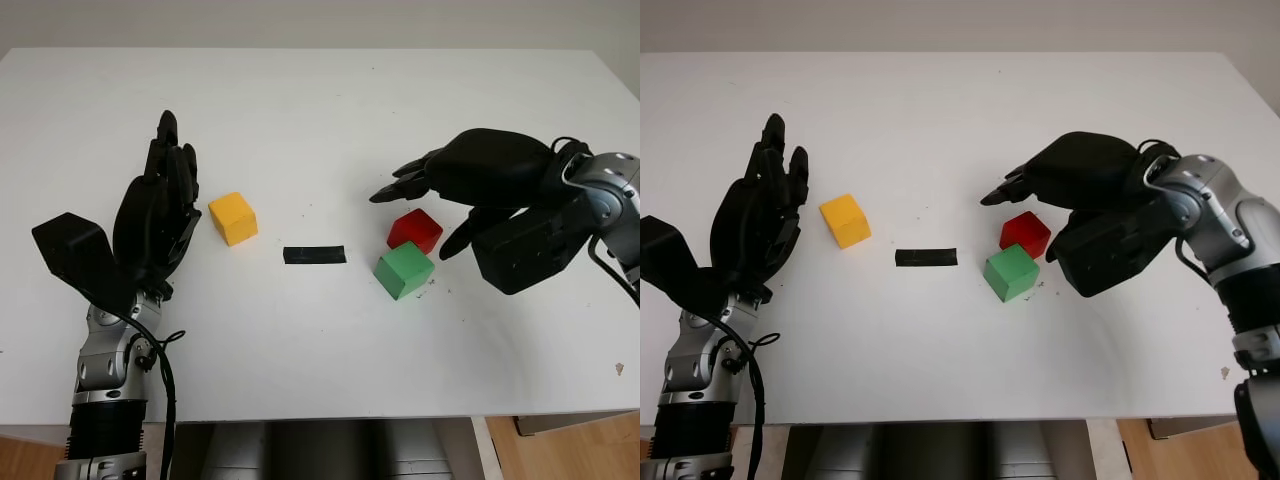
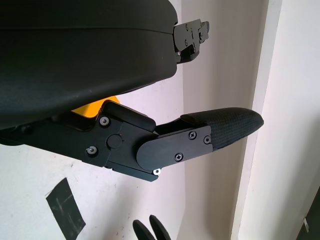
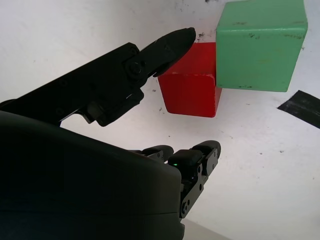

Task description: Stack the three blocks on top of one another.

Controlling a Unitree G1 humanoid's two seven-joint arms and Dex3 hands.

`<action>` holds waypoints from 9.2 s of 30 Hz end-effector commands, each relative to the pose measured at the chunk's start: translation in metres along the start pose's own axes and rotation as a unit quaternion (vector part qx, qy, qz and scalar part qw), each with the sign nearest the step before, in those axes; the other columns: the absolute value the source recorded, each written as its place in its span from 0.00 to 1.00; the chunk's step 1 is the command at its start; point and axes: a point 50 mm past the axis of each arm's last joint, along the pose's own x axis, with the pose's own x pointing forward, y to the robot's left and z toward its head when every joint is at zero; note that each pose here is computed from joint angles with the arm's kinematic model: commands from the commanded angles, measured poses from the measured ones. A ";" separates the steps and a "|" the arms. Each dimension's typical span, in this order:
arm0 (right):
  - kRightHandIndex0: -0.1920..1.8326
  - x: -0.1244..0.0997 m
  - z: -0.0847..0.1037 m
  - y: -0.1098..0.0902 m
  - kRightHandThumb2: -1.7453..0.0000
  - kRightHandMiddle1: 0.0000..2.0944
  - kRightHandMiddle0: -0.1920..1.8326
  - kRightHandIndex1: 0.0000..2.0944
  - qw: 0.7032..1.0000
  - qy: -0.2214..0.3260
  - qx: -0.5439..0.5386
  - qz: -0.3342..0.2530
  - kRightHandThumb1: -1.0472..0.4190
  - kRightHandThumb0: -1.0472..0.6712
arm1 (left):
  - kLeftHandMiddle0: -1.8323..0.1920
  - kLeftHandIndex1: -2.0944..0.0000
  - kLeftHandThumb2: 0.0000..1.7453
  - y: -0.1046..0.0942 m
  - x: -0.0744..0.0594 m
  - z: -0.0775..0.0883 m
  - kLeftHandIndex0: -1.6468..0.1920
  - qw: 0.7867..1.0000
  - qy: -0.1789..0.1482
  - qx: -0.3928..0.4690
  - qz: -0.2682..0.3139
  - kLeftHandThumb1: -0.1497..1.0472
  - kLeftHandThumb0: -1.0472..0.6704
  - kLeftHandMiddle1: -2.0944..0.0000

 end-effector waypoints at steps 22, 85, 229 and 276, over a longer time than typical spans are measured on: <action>0.36 0.005 -0.006 0.029 0.97 0.06 0.40 0.05 0.999 0.004 -0.019 -0.047 0.18 0.29 | 1.00 1.00 0.37 0.002 -0.001 0.005 1.00 1.000 -0.007 0.010 -0.002 1.00 0.15 1.00; 0.27 0.081 0.042 -0.031 0.97 0.72 0.33 0.02 0.957 -0.153 0.239 -0.067 0.10 0.38 | 1.00 1.00 0.36 0.001 -0.007 0.004 1.00 1.000 -0.008 0.010 0.010 1.00 0.15 1.00; 0.00 0.035 -0.020 -0.023 0.64 0.00 0.00 0.00 0.710 -0.056 0.655 -0.253 0.00 0.12 | 0.97 0.94 0.03 -0.007 0.061 0.056 0.60 0.473 -0.143 0.831 -0.255 0.84 0.26 0.97; 0.00 0.036 -0.017 -0.024 0.66 0.00 0.00 0.00 0.707 -0.065 0.657 -0.252 0.00 0.13 | 0.86 0.35 0.04 -0.009 0.056 0.101 0.70 0.706 -0.173 0.666 -0.167 0.97 0.33 0.98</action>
